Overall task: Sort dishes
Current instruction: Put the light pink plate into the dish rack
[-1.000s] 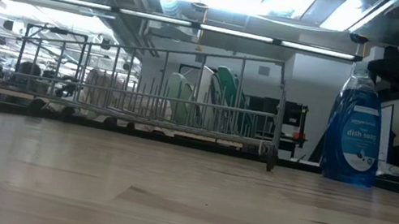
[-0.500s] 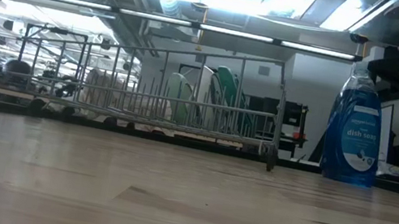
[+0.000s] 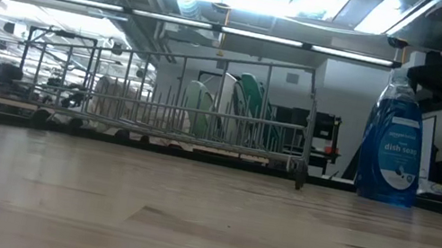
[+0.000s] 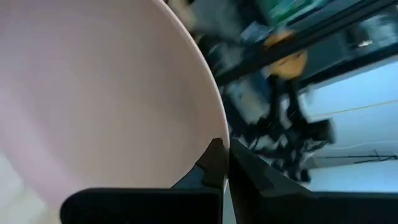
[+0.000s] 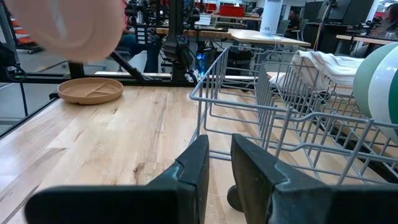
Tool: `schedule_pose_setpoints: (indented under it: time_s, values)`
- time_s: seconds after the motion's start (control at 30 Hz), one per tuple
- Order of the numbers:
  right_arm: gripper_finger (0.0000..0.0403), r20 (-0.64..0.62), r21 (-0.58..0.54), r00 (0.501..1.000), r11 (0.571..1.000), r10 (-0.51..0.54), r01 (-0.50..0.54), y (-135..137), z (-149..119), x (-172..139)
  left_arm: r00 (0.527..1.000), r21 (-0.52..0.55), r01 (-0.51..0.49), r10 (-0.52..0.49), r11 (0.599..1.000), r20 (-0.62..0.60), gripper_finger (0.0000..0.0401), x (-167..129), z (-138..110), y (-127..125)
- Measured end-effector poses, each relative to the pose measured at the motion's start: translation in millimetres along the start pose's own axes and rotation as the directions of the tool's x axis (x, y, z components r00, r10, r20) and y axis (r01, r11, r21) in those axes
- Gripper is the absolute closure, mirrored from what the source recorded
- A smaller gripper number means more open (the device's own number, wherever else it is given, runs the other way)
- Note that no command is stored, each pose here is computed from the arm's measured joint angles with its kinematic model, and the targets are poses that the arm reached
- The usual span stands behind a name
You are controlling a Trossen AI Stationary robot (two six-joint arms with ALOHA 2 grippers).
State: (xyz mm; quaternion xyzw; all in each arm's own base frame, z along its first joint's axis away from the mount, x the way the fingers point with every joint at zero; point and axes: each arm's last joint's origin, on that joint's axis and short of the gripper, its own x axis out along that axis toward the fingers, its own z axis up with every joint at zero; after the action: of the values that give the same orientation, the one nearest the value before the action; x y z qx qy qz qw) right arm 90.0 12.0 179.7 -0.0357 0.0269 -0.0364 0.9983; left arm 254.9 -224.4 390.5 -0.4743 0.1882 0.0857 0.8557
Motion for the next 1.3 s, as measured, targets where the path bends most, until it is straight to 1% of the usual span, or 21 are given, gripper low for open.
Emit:
schedule_pose_setpoints:
  time_s: [0.1, 0.17, 0.33, 0.43, 0.53, 0.67, 0.77, 0.87, 0.93, 1.17, 1.3]
  values:
    - [0.0331, -0.001, 0.0, 1.0, 1.0, 0.0, 0.0, 0, 0, 0, 0.994, 0.103, 0.051, -0.06, 0.993, 0.092, 0.0401, 10, 22, -6]
    - [0.0331, 0.0, 0.0, 1.0, 1.0, 0.0, 0.0, 0, 0, 0, 0.986, 0.165, 0.068, -0.091, 0.984, 0.137, 0.0401, 20, 40, -8]
    - [0.0331, 0.0, 0.0, 1.0, 1.0, 0.0, 0.0, 0, 0, 0, 0.964, 0.29, 0.161, -0.213, 0.943, 0.158, 0.0401, 44, 96, -5]
    - [0.0331, -0.001, 0.0, 1.0, 1.0, 0.0, 0.0, 0, 0, 0, 0.954, 0.347, 0.194, -0.259, 0.917, 0.151, 0.0401, 57, 136, 7]
    - [0.0331, 0.0, 0.0, 1.0, 1.0, 0.0, 0.0, 0, 0, 0, 0.956, 0.379, 0.196, -0.263, 0.904, 0.133, 0.0401, 67, 175, 27]
    - [0.0331, 0.0, 0.0, 1.0, 1.0, 0.0, 0.0, 0, 0, 0, 0.958, 0.407, 0.182, -0.254, 0.895, 0.13, 0.0401, 71, 222, 54]
    - [0.0331, 0.0, 0.0, 1.0, 1.0, 0.0, 0.0, 0, 0, 0, 0.961, 0.413, 0.171, -0.244, 0.895, 0.13, 0.0401, 70, 248, 73]
    - [0.0331, 0.0, 0.0, 1.0, 1.0, 0.0, 0.0, 0, 0, 0, 0.966, 0.395, 0.173, -0.234, 0.902, 0.113, 0.0401, 70, 266, 93]
    - [0.0331, 0.0, 0.0, 1.0, 1.0, 0.0, 0.0, 0, 0, 0, 0.971, 0.378, 0.17, -0.219, 0.91, 0.092, 0.0401, 72, 274, 108]
    - [0.0331, 0.0, 0.0, 1.0, 1.0, 0.0, 0.0, 0, 0, 0, 0.984, 0.326, 0.161, -0.177, 0.931, 0.02, 0.0401, 77, 288, 154]
    - [0.0331, 0.0, 0.0, 1.0, 1.0, 0.0, 0.0, 0, 0, 0, 0.986, 0.319, 0.148, -0.164, 0.936, 0.024, 0.0401, 77, 294, 171]
